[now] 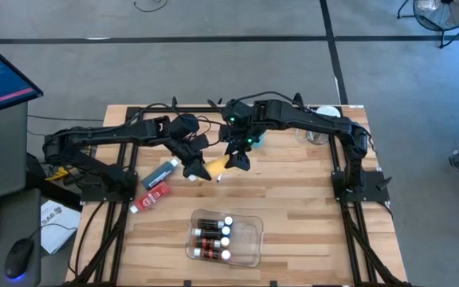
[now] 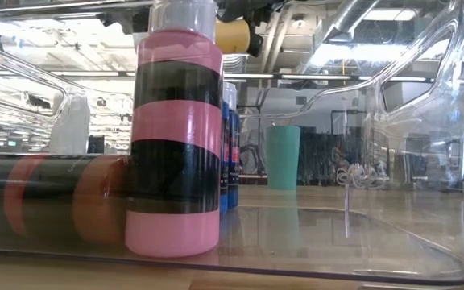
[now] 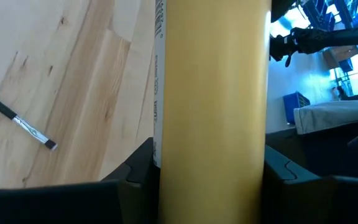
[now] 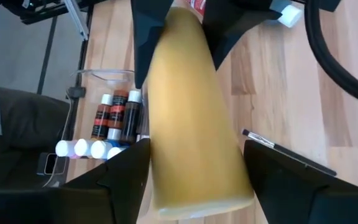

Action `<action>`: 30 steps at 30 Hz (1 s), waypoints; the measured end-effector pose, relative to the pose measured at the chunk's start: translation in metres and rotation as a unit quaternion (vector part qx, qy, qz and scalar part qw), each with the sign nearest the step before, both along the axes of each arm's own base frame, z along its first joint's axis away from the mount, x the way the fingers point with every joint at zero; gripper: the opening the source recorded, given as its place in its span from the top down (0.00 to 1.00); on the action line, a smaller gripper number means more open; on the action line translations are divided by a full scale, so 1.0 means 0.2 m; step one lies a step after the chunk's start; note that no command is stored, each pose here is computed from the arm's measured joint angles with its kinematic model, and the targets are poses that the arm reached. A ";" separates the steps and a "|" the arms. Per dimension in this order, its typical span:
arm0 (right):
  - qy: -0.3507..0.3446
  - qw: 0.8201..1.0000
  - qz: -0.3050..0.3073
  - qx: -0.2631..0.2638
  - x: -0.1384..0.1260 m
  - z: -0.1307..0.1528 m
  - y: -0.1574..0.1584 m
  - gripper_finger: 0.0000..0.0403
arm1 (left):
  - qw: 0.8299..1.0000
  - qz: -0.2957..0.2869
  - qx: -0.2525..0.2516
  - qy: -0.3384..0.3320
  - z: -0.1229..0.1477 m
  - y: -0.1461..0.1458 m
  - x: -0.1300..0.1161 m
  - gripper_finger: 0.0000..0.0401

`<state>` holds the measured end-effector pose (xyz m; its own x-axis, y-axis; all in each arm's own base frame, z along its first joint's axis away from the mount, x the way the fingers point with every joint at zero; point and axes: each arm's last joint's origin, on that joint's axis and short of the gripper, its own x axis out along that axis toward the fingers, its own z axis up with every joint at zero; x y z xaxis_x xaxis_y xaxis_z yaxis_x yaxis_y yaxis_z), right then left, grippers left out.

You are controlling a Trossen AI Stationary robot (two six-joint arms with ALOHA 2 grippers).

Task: Pick & Place Paint Supplies
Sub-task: Put the yellow paint bottle into the transparent bin

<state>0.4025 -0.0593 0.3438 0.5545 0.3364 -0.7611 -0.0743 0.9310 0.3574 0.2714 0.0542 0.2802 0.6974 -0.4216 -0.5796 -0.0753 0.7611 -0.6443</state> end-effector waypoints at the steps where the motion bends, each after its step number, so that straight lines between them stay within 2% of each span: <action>1: -0.001 1.000 0.000 0.000 0.00 0.00 0.00 0.37 | 1.000 -0.001 0.000 -0.003 0.00 0.00 0.00 0.67; 11: -0.011 1.000 0.005 0.000 0.03 -0.02 0.01 0.37 | 1.000 0.000 0.001 -0.021 0.02 0.00 0.01 0.67; 24: 0.012 1.000 0.001 0.005 0.02 -0.03 0.02 0.37 | 0.999 0.001 0.004 -0.034 0.02 0.01 0.02 0.67; 27: 0.014 1.000 0.001 0.007 0.02 -0.03 0.02 0.41 | 0.999 -0.001 0.007 -0.037 0.03 0.01 0.02 0.67; 30: 0.015 1.000 0.004 0.008 0.02 -0.04 0.02 0.49 | 0.999 -0.002 0.009 -0.040 0.03 0.01 0.02 0.67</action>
<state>0.4060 -0.0547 0.3368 0.5291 0.3533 -0.7715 -0.0700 0.9243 0.3753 0.2758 0.0565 0.2856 0.7400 -0.4147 -0.5296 -0.0202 0.7732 -0.6338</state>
